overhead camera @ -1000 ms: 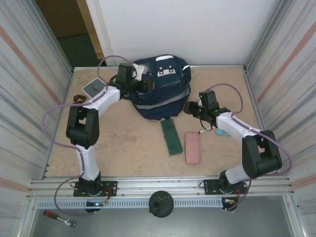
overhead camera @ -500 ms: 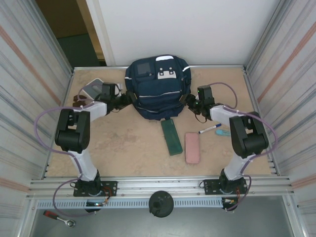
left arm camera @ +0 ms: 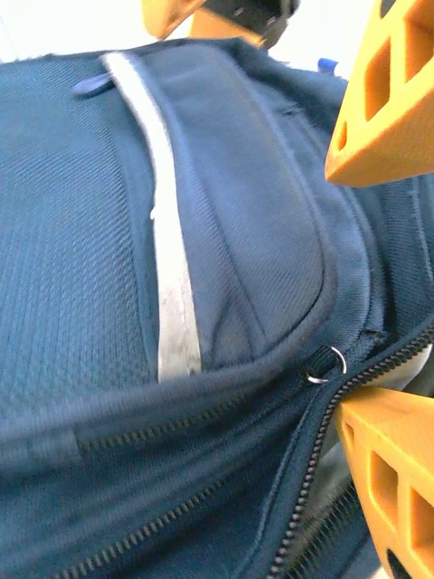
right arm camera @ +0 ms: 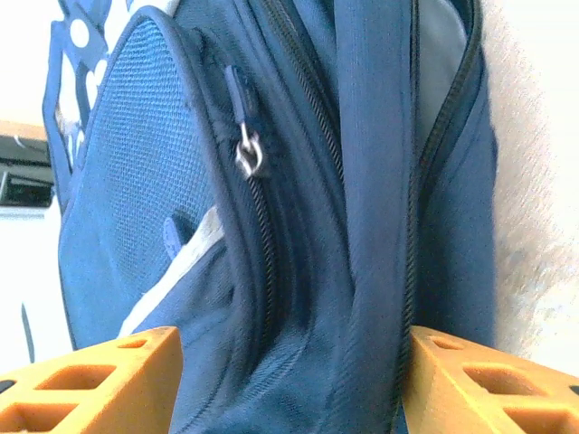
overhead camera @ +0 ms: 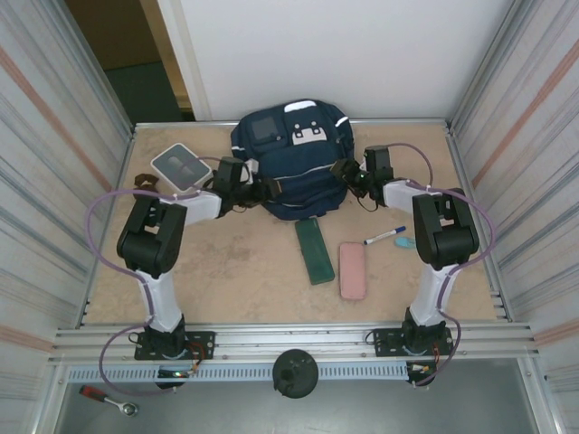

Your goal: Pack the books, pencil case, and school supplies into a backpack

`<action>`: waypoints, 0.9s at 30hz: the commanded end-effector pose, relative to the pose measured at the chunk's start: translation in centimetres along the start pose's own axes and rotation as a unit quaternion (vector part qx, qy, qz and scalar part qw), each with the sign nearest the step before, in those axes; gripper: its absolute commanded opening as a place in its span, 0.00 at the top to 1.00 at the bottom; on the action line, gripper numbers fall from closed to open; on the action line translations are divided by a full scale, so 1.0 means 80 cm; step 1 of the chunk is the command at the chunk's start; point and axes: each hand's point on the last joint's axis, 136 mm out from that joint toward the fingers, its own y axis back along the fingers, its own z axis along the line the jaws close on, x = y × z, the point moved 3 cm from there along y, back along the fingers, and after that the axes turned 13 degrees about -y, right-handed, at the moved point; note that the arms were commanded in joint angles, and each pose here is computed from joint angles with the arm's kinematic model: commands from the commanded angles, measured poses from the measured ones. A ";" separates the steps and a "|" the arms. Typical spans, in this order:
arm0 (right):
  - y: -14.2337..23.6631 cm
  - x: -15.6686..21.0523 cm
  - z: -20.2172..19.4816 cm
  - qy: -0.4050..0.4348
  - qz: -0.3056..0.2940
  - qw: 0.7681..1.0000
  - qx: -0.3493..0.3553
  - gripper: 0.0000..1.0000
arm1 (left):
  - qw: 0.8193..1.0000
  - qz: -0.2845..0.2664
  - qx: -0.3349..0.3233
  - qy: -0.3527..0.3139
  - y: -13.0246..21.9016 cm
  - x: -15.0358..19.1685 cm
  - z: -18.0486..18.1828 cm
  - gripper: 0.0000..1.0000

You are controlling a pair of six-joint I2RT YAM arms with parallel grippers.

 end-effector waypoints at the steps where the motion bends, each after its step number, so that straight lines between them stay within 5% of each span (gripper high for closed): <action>1: -0.008 -0.011 0.002 0.003 0.018 1.000 0.003 0.38 | 0.998 0.007 0.051 -0.030 -0.025 -0.007 -0.058 0.41; 8: 0.001 -0.065 0.015 0.038 0.002 0.999 0.030 0.39 | 0.981 0.055 0.130 -0.134 -0.061 0.002 -0.179 0.41; 12: 0.027 -0.086 0.012 0.082 -0.022 0.993 0.086 0.39 | 0.972 0.050 0.130 -0.190 -0.043 0.004 -0.203 0.40; 18: 0.076 -0.079 0.005 0.129 -0.049 0.981 0.135 0.38 | 0.969 0.015 0.024 -0.245 0.006 -0.020 -0.143 0.38; 27: 0.073 0.025 -0.014 0.101 0.032 0.991 0.079 0.39 | 0.993 -0.026 -0.051 -0.106 0.026 -0.092 0.012 0.38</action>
